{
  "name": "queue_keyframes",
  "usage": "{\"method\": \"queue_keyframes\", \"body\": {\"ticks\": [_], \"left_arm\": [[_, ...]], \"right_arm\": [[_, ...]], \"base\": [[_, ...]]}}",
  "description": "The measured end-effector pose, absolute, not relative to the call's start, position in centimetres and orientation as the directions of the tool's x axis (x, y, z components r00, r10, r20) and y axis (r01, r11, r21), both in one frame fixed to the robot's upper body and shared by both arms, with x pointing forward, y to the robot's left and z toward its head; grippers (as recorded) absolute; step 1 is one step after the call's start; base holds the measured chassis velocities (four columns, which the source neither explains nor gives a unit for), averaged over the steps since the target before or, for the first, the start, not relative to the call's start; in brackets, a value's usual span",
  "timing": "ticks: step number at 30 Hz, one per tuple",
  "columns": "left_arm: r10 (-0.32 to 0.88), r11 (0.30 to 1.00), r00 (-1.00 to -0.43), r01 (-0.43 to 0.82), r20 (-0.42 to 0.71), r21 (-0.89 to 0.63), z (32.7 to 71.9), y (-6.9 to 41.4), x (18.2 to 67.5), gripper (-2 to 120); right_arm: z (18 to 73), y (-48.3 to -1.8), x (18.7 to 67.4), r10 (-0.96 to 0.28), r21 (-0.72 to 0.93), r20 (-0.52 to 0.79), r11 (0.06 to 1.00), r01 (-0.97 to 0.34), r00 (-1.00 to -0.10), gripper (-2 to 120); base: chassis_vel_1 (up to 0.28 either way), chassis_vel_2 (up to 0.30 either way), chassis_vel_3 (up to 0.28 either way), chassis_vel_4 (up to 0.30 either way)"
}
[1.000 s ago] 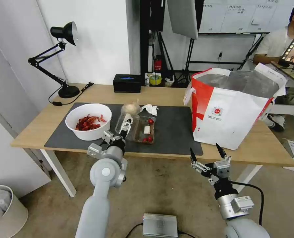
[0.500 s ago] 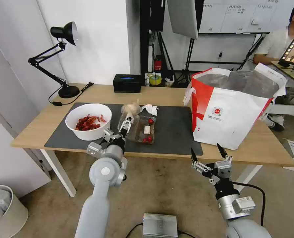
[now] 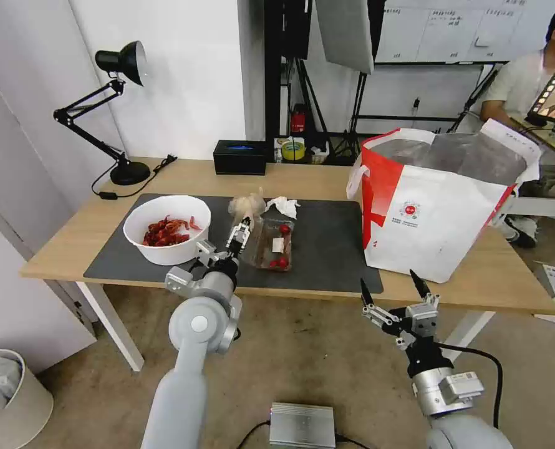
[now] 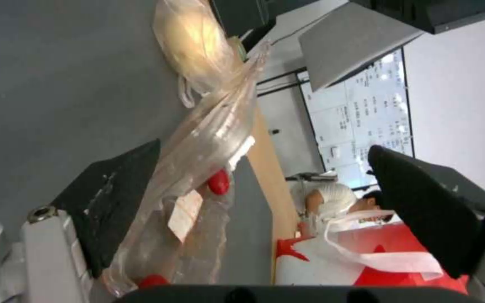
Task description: Pick up the trash from the table and place it into the takeout bag.
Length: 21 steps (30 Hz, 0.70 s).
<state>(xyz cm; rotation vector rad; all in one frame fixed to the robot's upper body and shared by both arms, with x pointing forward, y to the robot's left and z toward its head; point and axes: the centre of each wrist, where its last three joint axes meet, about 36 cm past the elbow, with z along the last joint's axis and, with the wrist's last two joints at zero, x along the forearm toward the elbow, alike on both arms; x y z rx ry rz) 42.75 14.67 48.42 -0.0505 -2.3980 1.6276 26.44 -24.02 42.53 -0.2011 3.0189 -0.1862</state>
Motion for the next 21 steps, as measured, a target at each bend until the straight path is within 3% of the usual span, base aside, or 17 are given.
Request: {"method": "queue_keyframes", "body": {"ticks": [21], "left_arm": [[0.277,0.394,-0.950,-0.026,0.146,-0.919,48.8,11.0,40.8,100]], "right_arm": [[42.7,-24.1,26.2,-0.124,-0.138,-0.104,0.985,-0.109,-0.987,100]], "base": [[0.000,0.000,0.000,0.000]]}}
